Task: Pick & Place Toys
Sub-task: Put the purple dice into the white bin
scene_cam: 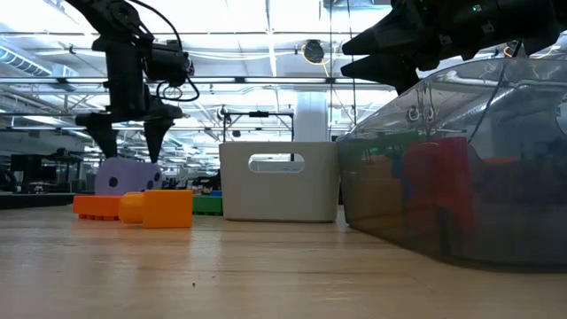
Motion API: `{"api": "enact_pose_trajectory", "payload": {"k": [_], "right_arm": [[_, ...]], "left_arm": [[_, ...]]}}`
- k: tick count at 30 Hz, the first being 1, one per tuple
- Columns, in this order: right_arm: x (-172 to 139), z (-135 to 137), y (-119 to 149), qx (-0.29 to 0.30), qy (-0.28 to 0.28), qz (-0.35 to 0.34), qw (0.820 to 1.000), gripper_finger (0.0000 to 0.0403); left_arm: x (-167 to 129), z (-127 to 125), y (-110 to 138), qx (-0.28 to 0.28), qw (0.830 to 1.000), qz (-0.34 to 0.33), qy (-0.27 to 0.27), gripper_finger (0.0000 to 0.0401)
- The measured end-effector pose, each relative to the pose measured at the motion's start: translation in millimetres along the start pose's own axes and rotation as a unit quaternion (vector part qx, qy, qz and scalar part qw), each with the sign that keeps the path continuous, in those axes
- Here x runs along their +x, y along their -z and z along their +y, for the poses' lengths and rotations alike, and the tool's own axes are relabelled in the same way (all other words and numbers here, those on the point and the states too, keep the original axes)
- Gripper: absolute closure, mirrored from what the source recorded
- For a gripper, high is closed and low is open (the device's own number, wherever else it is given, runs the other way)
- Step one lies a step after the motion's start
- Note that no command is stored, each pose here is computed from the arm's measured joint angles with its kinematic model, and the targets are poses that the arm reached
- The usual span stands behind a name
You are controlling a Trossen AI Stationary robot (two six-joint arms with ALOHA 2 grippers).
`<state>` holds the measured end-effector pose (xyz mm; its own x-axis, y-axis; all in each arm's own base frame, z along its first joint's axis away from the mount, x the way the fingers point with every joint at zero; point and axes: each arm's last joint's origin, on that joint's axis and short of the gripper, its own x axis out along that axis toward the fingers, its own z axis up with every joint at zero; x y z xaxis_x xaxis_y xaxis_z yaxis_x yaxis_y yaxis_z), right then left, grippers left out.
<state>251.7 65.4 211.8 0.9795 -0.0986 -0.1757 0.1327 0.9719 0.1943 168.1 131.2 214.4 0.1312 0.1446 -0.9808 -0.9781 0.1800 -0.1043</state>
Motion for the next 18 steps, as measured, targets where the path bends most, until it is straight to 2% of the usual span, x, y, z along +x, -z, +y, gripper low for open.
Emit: {"api": "enact_pose_trajectory", "payload": {"k": [8, 13, 18], "right_arm": [[0.0, -0.1, 0.0, 0.000, 0.000, 0.000, 1.000, 0.0207], [0.1, -0.1, 0.0, 0.000, 0.000, 0.000, 1.000, 0.0206], [0.0, -0.1, 0.0, 0.000, 0.000, 0.000, 1.000, 0.0206]], "left_arm": [[0.0, -0.7, -0.2, 0.003, 1.000, 0.002, 0.007, 0.0006], [0.0, -1.5, 0.2, 0.025, 1.000, 0.005, 0.013, 0.0006], [3.9, -5.2, 0.1, 0.046, 0.999, -0.001, -0.005, 0.0006]]}}
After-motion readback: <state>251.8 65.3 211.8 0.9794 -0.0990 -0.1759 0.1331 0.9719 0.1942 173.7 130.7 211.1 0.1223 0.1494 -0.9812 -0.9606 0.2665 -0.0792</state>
